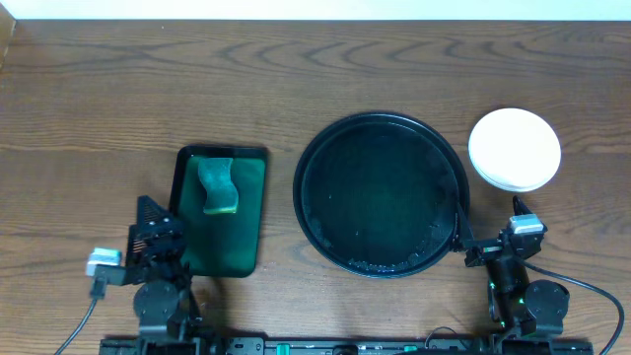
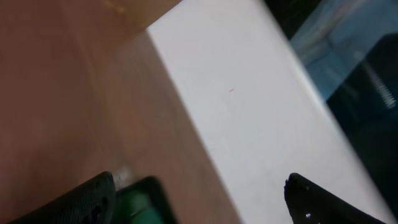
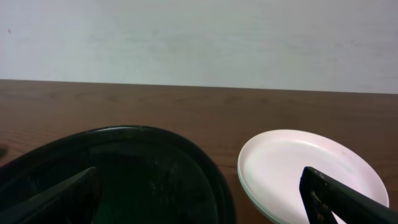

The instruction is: Clean dirty plates on tray and stack at the side

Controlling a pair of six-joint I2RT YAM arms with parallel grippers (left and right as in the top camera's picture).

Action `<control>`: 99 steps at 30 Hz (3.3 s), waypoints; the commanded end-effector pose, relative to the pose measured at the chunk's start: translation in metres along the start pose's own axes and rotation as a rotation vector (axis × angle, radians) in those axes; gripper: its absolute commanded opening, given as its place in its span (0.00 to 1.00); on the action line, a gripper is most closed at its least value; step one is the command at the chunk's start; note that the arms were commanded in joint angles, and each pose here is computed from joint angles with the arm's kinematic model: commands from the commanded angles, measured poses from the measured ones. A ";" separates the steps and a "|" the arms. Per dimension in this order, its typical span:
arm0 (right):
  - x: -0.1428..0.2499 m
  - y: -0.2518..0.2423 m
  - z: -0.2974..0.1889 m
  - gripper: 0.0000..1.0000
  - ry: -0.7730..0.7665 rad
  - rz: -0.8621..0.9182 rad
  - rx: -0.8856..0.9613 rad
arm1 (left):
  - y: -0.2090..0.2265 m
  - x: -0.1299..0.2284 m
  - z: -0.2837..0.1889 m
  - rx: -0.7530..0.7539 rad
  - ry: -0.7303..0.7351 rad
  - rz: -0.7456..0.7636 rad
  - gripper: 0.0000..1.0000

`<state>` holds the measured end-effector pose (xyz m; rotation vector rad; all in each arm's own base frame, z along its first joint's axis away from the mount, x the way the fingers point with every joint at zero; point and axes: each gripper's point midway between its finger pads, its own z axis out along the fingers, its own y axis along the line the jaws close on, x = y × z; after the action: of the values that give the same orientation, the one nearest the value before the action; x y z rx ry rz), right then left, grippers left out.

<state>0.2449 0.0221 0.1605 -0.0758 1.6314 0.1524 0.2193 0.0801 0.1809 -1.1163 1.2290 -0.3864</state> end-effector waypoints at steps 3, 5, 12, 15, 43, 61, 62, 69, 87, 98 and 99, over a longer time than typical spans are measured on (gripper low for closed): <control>0.000 0.000 0.000 0.99 -0.001 0.002 0.005 | 0.014 0.014 0.003 -0.016 0.033 0.097 0.87; 0.000 0.000 0.000 0.99 -0.001 0.002 0.005 | 0.014 0.014 0.003 -0.014 0.033 0.158 0.87; 0.000 0.000 0.000 0.99 0.000 0.002 0.005 | 0.019 0.023 0.004 -0.010 0.073 0.445 0.87; 0.000 0.000 0.000 0.99 0.000 0.002 0.005 | 0.021 0.036 0.004 0.023 0.125 0.578 0.88; 0.000 0.000 0.000 0.99 0.000 0.002 0.005 | 0.001 0.077 -0.008 0.299 0.234 1.233 0.87; 0.000 0.000 0.000 0.99 0.000 0.002 0.005 | -0.005 0.092 -0.015 0.371 0.310 1.098 0.88; 0.000 0.000 0.000 0.99 0.000 0.002 0.005 | -0.005 0.092 -0.015 0.371 0.310 1.098 0.87; 0.000 0.000 0.000 0.99 0.000 0.002 0.005 | -0.003 0.088 -0.012 0.338 0.301 1.050 0.88; 0.000 0.000 0.000 0.99 0.000 0.002 0.005 | -0.004 0.089 -0.013 0.346 0.305 1.049 0.88; 0.000 0.000 0.000 0.99 0.000 0.002 0.005 | -0.004 0.090 -0.013 0.345 0.306 1.050 0.87; 0.000 0.000 0.000 0.99 0.000 0.002 0.005 | -0.004 0.090 -0.013 0.345 0.306 1.050 0.88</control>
<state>0.2449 0.0221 0.1605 -0.0758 1.6314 0.1524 0.2406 0.0021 0.1521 -0.0120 1.7191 0.0497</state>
